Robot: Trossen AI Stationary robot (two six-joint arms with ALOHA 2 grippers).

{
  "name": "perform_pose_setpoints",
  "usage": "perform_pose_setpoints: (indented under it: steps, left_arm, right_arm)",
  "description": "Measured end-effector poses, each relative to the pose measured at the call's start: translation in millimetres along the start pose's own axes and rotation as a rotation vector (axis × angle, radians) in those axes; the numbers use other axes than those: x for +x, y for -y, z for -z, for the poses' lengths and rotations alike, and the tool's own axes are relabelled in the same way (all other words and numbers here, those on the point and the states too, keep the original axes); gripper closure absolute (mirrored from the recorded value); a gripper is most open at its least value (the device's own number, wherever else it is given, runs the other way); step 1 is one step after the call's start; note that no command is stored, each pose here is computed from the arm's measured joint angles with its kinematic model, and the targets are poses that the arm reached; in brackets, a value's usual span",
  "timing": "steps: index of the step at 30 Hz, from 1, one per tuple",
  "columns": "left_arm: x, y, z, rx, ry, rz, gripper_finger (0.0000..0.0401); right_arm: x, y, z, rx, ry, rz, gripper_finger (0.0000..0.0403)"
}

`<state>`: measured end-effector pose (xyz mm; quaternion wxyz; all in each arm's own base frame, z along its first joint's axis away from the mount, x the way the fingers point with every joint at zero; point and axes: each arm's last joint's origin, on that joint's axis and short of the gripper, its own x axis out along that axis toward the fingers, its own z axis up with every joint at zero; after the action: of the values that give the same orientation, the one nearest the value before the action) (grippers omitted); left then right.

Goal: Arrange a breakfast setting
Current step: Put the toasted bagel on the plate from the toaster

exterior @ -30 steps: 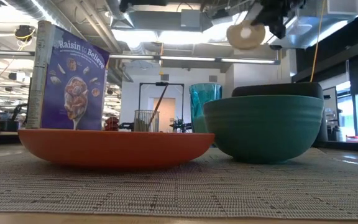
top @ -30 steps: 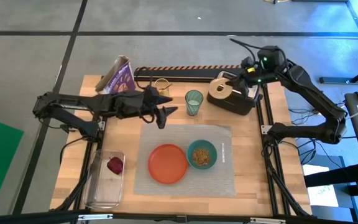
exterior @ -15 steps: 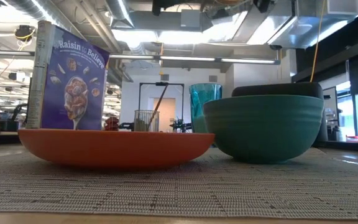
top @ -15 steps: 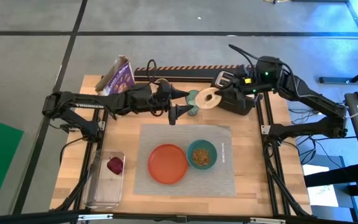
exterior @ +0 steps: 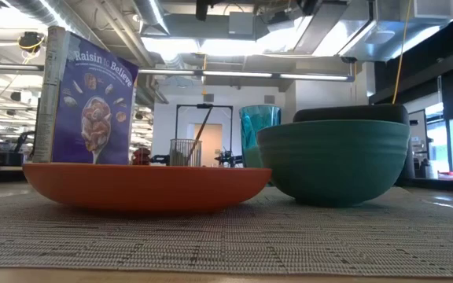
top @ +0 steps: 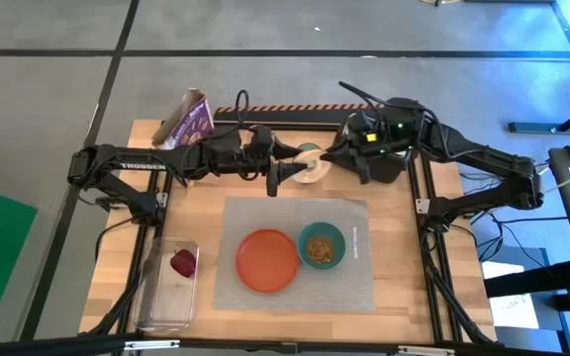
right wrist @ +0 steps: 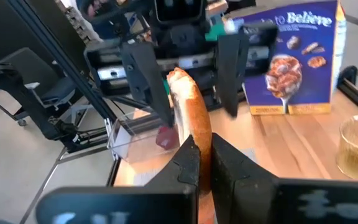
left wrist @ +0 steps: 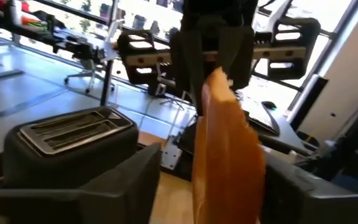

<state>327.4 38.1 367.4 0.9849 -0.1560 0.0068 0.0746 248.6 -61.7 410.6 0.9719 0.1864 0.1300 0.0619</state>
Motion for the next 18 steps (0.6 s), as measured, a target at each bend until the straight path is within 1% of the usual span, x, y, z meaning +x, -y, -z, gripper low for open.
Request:
perform_pose_setpoints:
  steps: [5,9,11,12,14,16,18]
  left_arm:
    - [0.0,0.3,2.3,-0.050,-0.032,0.026,0.0277]
    - [-0.1,1.4,3.6,-0.055,-0.057,0.070,0.0355]
    - [-1.0,1.8,3.0,-0.075,-0.059,0.074,0.0382]
    - [-1.1,1.9,2.9,-0.084,-0.060,0.075,0.0386]
    - [-1.2,1.8,3.2,-0.108,-0.064,0.074,0.0381]
    - [-1.3,1.3,4.4,-0.141,-0.078,0.068,0.0370]
    - [-1.8,0.4,8.4,-0.184,-0.125,0.061,0.0366]
  right_arm:
    - [4.4,1.0,-3.3,-0.007,0.032,-0.019,0.0393]
    - [4.5,0.9,-3.3,0.011,0.030,-0.024,0.0393]
    - [4.5,0.6,-3.3,0.011,0.027,-0.035,0.0389]
    - [4.5,0.5,-3.3,0.012,0.028,-0.036,0.0383]
    - [4.5,0.8,-3.6,0.035,0.032,-0.027,0.0360]
    - [4.3,0.9,-4.1,0.048,0.038,-0.022,0.0329]
    - [2.1,0.0,-5.0,0.072,0.047,-0.023,0.0292]
